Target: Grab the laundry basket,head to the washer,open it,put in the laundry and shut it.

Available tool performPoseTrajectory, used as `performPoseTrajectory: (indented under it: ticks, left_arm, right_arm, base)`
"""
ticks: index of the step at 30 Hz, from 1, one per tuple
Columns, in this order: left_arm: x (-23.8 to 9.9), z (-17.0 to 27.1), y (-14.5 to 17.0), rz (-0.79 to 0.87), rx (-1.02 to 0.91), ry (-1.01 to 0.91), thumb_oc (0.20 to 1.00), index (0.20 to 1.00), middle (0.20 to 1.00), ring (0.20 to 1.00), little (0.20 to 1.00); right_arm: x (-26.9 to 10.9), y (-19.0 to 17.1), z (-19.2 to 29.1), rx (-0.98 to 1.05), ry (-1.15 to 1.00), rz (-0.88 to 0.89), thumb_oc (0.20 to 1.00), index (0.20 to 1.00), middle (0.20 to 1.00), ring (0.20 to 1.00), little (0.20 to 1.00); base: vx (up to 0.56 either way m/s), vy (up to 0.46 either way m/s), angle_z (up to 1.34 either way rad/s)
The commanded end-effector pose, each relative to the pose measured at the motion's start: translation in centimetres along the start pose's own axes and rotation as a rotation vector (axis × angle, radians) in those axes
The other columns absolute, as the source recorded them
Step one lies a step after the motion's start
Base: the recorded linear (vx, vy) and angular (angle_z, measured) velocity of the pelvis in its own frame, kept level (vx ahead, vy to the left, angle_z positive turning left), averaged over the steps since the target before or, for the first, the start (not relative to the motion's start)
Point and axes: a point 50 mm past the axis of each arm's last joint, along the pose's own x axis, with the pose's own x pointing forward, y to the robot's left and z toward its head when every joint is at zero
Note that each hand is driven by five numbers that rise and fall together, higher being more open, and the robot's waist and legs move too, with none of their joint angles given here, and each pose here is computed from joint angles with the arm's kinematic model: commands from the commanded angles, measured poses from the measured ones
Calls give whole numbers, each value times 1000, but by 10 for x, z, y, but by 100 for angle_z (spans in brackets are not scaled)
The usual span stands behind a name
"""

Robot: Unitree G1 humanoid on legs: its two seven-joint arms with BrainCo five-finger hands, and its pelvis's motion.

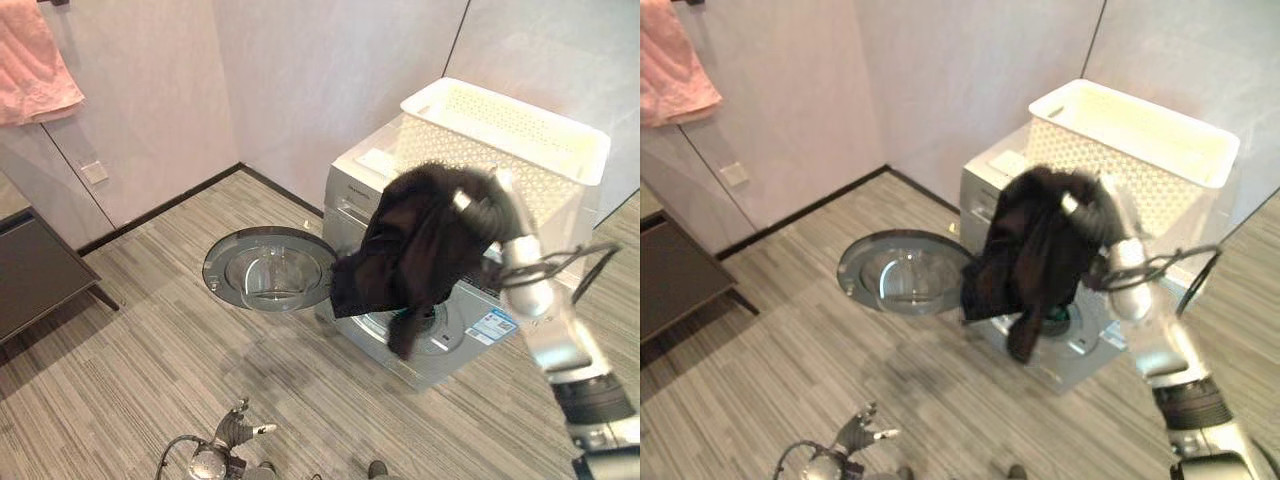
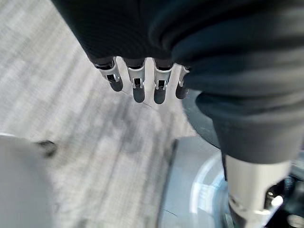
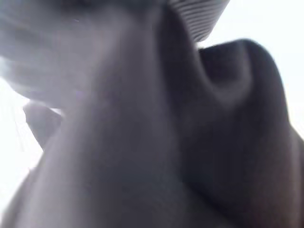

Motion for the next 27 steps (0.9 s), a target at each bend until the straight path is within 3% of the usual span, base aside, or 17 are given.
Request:
performPoseTrajectory:
  ticks: [1,2,7,16,20,27]
  left_arm:
    - [3,34,14,8,119,-178,1000,1000,1000,1000,1000]
    - [-1,61,18,-4,227,-317,1000,1000,1000,1000,1000]
    - [-10,113,22,-68,456,-537,1000,1000,1000,1000,1000]
    - [1,173,4,-76,467,-700,1000,1000,1000,1000,1000]
    - [6,212,-19,-127,421,-774,1000,1000,1000,1000,1000]
    - [-9,256,-35,-204,481,-940,1000,1000,1000,1000,1000]
  right_arm:
    - [3,-26,34,74,-208,-76,200,200,200,200,200]
    - [-4,-16,35,140,-210,-30,200,200,200,200,200]
    - [-4,2,43,250,-225,43,200,200,200,200,200]
    - [13,3,59,359,-266,-18,200,200,200,200,200]
    - [22,-2,67,388,-284,-83,200,200,200,200,200]
    - [33,0,69,414,-266,-142,200,200,200,200,200]
  base:
    - [-10,-130,22]
    - [-9,-131,22]
    - [1,-83,14]
    - [-13,-26,-3]
    - [-20,-15,-12]
    - [-10,-7,1]
